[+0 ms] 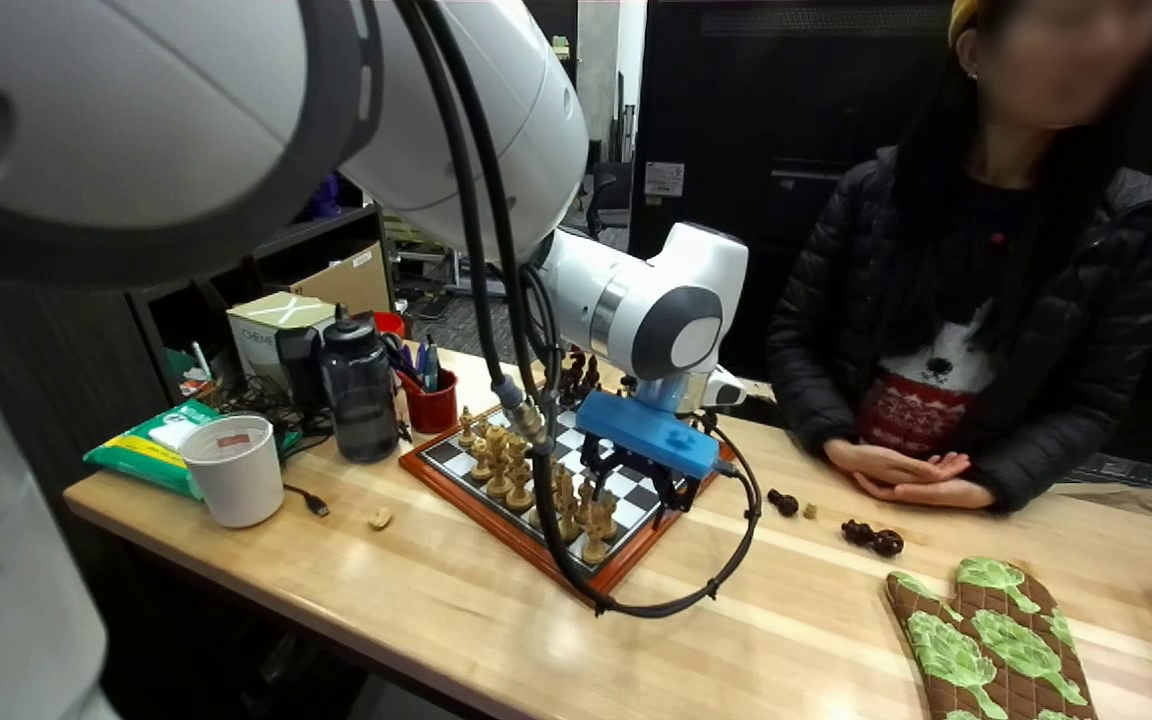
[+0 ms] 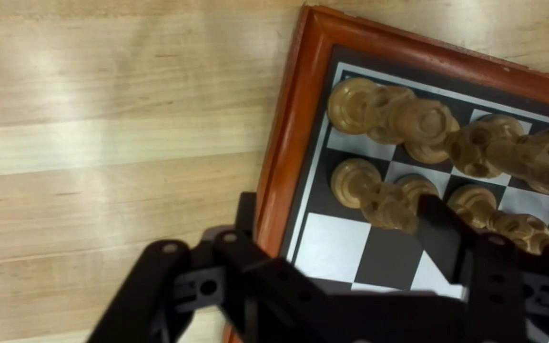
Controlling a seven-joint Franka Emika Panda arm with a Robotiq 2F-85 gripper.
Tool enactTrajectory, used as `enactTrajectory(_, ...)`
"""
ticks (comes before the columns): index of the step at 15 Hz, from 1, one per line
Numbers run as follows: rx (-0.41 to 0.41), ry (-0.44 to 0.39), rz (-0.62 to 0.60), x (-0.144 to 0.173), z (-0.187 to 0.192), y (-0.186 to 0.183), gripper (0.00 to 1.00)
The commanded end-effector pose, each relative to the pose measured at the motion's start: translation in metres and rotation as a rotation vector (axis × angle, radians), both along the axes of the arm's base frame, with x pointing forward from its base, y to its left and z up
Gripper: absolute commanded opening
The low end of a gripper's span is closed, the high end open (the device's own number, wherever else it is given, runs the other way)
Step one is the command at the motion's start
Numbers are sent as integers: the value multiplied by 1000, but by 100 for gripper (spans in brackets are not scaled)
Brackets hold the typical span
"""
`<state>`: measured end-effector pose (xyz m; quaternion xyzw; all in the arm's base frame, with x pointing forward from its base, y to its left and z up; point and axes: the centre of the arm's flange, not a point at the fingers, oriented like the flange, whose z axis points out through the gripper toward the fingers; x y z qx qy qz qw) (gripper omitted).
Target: Move one yellow chess piece backwards
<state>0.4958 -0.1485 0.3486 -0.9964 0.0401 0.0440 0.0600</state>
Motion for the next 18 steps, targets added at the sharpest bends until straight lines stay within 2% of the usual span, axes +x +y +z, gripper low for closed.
enactTrajectory(1,16,-17,18,3,-1,2,52)
enactTrajectory(6,21,-4,43,7,-7,8,12)
enactTrajectory(8,19,0,50,9,-6,11,1)
enactTrajectory(9,15,1,55,10,-4,13,6)
enactTrajectory(18,-62,-13,126,31,29,25,6)
